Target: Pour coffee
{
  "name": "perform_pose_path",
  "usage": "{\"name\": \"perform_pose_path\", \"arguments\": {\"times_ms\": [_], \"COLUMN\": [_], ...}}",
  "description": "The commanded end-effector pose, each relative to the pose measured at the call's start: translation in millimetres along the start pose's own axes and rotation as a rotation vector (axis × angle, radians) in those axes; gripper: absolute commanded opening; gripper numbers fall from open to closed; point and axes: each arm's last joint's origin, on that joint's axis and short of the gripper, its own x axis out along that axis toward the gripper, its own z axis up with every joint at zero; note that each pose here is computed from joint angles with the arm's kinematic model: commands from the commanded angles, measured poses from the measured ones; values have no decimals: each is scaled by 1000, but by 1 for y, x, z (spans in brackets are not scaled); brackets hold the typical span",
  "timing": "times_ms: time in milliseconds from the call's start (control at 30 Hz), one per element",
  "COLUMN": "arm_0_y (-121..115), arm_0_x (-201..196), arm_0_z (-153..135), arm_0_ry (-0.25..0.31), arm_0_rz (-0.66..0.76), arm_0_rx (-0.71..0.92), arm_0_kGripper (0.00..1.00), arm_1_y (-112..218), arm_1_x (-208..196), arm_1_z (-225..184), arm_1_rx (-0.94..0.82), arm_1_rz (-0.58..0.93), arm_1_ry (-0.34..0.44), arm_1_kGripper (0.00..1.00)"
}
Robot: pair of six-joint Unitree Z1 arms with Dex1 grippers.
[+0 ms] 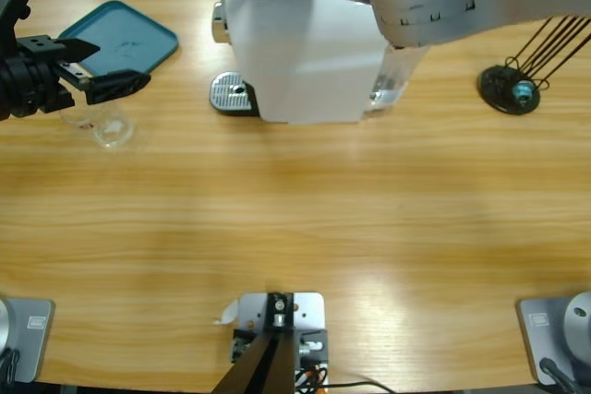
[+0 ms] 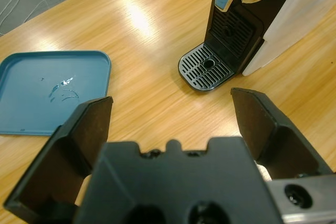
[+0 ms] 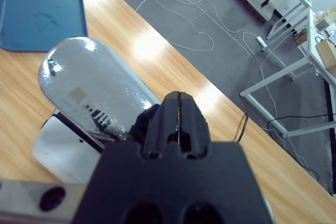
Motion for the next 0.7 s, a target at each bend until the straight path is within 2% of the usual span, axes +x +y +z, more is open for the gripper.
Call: {"name": "perform_pose_path", "arguments": {"times_ms": [33, 700], "arm_0_y": [-3, -2], "arm_0_x": [6, -2], "arm_0_z": [-13, -14], "arm_0_ry": [53, 32], "arm_0_rz": [-21, -21], "arm_0_rx": [16, 10], "arm_0_kGripper": [1000, 1000], "arm_1_y": [55, 66], "arm_1_x": [40, 38], "arm_1_z": [-97, -112], "arm_1_rx": [-132, -123], "arm_1_rz": [92, 118], "arm_1_ry": [257, 280], "arm_1_kGripper": [0, 0]}}
